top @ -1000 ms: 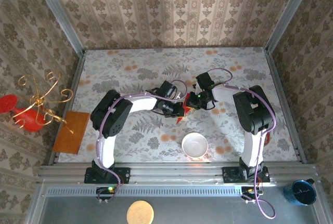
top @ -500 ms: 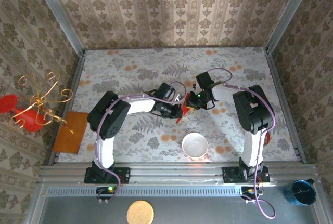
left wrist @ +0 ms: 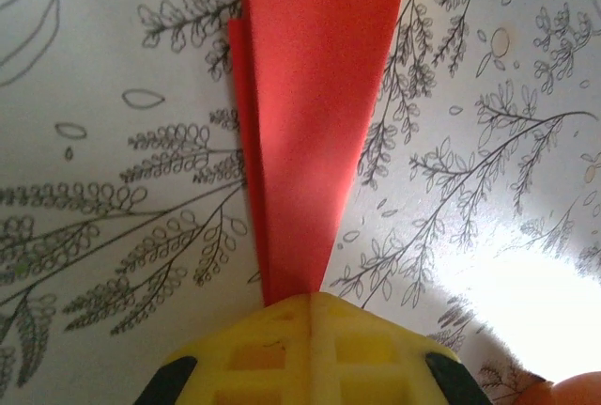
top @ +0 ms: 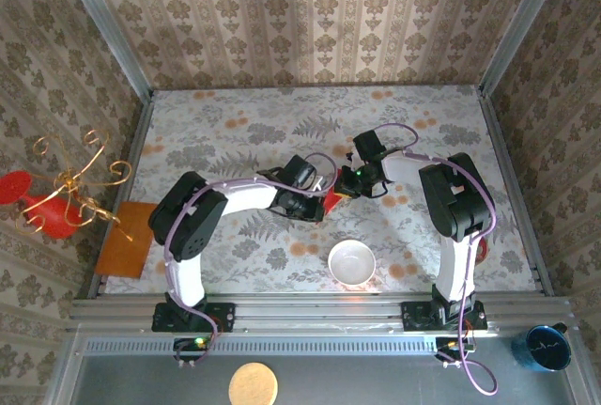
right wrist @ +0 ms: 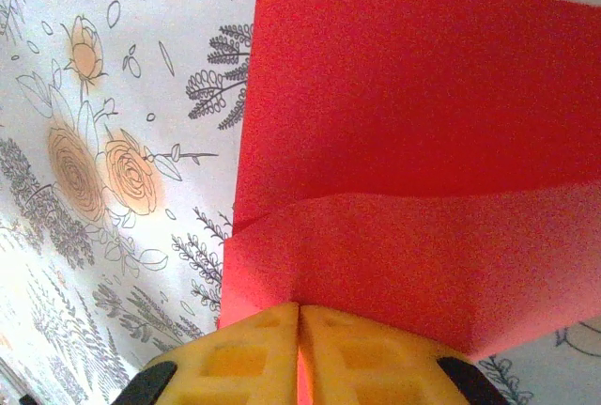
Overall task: Fold a paper plane with a square sheet of paper (pick it up from the middle)
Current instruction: Fold the wing for the fifth time at the center of the table.
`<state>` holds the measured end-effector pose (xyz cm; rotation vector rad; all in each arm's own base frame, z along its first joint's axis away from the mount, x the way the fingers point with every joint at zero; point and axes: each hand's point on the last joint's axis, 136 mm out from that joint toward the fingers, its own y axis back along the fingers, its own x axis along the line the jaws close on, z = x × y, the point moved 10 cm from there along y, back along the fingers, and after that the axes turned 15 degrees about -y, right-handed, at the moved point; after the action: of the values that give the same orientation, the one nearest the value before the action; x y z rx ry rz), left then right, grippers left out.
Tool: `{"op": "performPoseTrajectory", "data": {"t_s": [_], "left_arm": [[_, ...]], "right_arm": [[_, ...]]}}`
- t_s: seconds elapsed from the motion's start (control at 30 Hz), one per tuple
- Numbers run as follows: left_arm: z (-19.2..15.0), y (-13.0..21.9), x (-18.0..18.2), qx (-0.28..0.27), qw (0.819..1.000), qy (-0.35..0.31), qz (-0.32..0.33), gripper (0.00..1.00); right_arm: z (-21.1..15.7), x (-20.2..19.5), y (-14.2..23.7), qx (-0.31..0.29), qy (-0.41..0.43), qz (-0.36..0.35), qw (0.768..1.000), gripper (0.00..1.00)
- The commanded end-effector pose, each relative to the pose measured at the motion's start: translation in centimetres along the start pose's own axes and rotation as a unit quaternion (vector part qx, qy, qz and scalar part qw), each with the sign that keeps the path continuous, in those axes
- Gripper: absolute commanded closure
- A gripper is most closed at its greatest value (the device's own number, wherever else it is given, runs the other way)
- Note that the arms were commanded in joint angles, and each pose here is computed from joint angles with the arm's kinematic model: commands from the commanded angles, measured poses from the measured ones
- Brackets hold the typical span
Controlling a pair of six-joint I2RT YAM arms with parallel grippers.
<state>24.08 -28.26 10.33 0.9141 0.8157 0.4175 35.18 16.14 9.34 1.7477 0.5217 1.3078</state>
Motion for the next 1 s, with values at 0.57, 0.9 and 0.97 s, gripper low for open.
{"op": "performPoseTrajectory", "data": {"t_s": [0.57, 0.9, 0.97], "left_arm": [[-3.8, 6.0, -1.6, 0.032, 0.997, 0.036, 0.058, 1.00], [1.3, 3.0, -1.5, -0.076, 0.994, 0.079, -0.016, 1.00], [2.0, 2.2, -1.3, -0.074, 0.993, 0.084, -0.022, 1.00]], "right_arm": [[-1.4, -3.3, -1.4, 0.006, -0.045, -0.062, 0.997, 0.85], [-3.3, -0.8, -1.3, 0.032, -0.041, 0.016, 0.999, 0.85], [-3.2, -0.5, -1.1, 0.030, -0.036, 0.019, 0.999, 0.85]]}}
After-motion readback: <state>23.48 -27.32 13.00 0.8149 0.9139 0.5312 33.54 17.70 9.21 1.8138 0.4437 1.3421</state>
